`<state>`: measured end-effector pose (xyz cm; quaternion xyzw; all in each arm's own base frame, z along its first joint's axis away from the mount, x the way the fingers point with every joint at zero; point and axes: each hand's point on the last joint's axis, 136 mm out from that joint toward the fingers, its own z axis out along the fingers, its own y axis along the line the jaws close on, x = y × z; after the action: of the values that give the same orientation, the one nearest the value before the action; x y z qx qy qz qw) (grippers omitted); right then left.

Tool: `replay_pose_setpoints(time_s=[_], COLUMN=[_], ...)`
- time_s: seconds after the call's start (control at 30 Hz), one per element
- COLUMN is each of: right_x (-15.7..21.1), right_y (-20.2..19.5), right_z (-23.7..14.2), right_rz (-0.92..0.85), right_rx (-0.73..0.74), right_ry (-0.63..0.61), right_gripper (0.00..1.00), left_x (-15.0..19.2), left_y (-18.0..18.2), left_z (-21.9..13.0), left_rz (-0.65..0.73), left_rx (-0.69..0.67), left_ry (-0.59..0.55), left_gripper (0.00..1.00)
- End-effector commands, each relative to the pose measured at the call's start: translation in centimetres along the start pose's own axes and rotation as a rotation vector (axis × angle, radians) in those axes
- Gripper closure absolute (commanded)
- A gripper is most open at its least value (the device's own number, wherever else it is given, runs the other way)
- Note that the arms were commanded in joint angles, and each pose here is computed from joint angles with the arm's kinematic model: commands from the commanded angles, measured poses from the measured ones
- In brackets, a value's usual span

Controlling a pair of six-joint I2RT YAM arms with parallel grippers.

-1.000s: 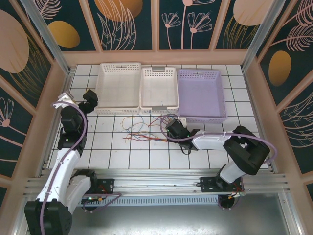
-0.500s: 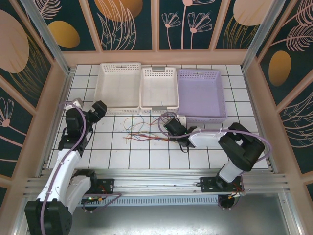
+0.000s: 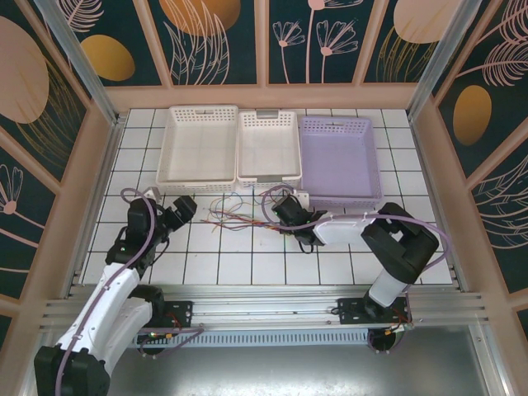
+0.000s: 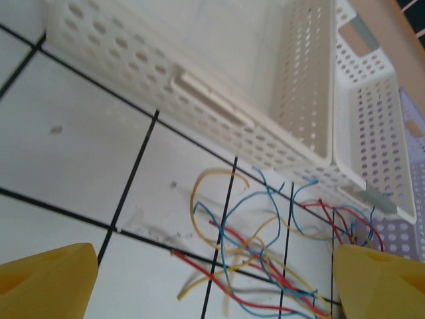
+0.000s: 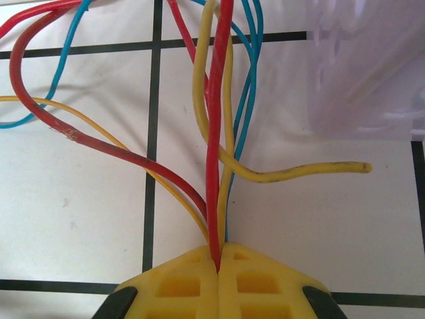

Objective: Untangle the cables

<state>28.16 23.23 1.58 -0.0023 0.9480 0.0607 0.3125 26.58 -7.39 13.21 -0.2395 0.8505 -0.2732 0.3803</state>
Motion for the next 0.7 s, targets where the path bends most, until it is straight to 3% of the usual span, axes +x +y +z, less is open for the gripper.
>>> replay_pose_setpoints(time_s=[0.0,0.2,0.67], right_x=[2.9,1.3,-2.5], right_y=[2.1,3.7,7.0], right_z=[1.1,-1.0,-5.6], right_rz=[-0.048,-0.096,-0.050], right_rx=[-0.057,-0.028,-0.137], right_ry=[0.099,0.027,-0.067], right_gripper=[1.00,1.00,1.00], left_x=[2.2,4.5,9.1], left_y=[-0.1,-1.6,-5.0], left_z=[0.1,0.0,0.6], left_rz=[-0.022,0.010,0.024], left_rx=[0.008,0.018,0.092], left_ry=[0.074,0.131,0.243], left_gripper=[0.09,0.08,0.10])
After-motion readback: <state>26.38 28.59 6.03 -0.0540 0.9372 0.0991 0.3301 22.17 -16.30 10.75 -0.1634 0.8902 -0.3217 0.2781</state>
